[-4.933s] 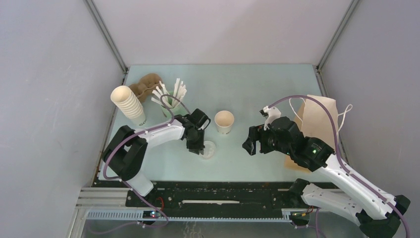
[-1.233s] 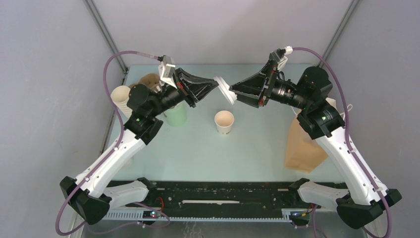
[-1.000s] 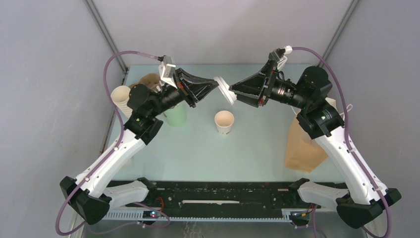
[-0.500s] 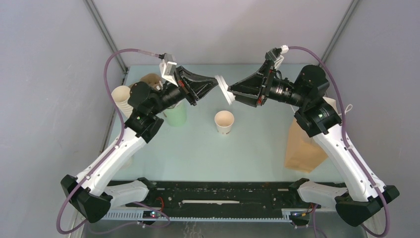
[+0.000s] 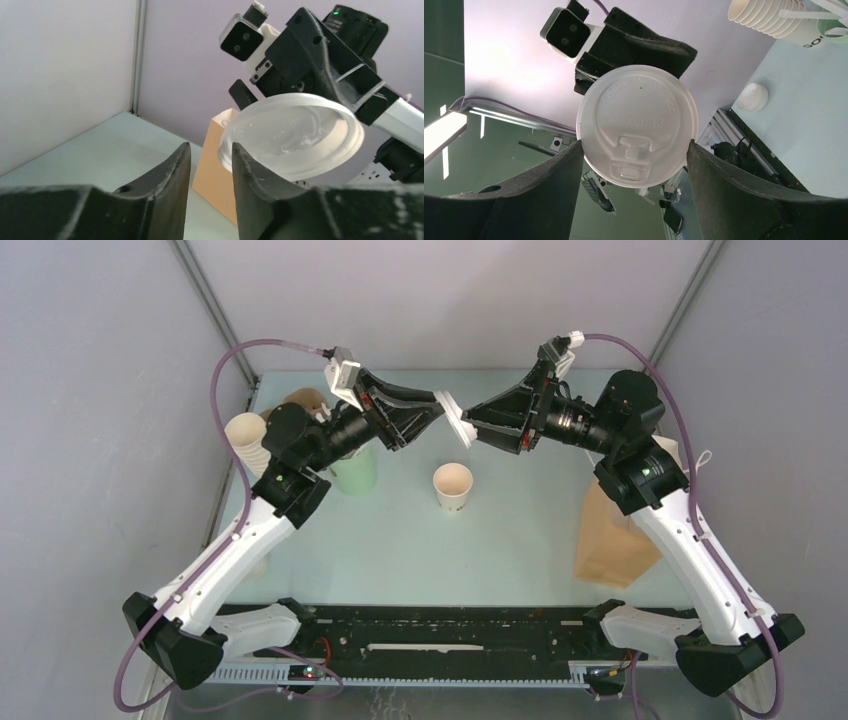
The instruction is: Pack the takeout coffee
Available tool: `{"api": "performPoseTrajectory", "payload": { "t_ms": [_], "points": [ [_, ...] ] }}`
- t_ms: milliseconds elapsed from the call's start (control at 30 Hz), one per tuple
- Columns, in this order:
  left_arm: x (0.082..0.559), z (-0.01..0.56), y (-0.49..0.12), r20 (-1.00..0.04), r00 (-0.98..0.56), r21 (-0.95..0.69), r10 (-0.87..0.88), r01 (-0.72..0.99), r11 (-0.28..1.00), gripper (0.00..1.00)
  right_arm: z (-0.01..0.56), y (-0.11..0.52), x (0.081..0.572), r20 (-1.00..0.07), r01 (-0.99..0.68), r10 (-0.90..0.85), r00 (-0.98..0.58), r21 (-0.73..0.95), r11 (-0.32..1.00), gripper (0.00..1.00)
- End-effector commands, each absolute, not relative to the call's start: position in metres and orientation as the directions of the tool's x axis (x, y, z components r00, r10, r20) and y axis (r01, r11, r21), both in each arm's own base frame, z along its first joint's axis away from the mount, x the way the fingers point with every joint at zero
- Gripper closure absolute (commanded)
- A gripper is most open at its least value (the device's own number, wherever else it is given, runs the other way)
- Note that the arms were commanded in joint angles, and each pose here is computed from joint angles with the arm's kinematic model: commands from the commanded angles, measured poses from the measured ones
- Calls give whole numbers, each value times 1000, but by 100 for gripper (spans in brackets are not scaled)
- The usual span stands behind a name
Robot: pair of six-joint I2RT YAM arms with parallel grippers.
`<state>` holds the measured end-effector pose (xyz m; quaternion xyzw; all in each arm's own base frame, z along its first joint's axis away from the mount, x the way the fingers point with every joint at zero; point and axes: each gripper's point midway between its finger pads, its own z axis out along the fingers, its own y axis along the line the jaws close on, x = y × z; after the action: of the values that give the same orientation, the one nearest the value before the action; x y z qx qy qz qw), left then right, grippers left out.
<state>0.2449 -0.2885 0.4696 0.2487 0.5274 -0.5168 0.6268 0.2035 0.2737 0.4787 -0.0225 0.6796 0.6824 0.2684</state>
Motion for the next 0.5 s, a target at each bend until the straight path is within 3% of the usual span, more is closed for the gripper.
{"api": "performPoseTrajectory", "payload": {
  "t_ms": [0, 67, 200, 333, 467],
  "points": [
    [244, 499, -272, -905, -34, -224, -424, 886, 406, 52, 486, 272, 204, -408, -419, 343, -846, 907, 45, 20],
    [247, 495, -267, -906, -32, -234, -421, 868, 437, 38, 483, 270, 206, -399, -409, 350, -847, 911, 49, 21],
    [255, 473, -249, -910, -76, -305, -408, 790, 533, 24, 469, 264, 218, -397, -393, 374, -838, 915, 91, 21],
    [258, 437, -213, -902, -141, -399, -408, 631, 665, 14, 428, 255, 241, -486, -400, 392, -781, 872, 283, 21],
    [251, 403, -185, -899, -185, -433, -397, 513, 741, 12, 371, 248, 270, -622, -412, 323, -713, 745, 525, 23]
  ]
}}
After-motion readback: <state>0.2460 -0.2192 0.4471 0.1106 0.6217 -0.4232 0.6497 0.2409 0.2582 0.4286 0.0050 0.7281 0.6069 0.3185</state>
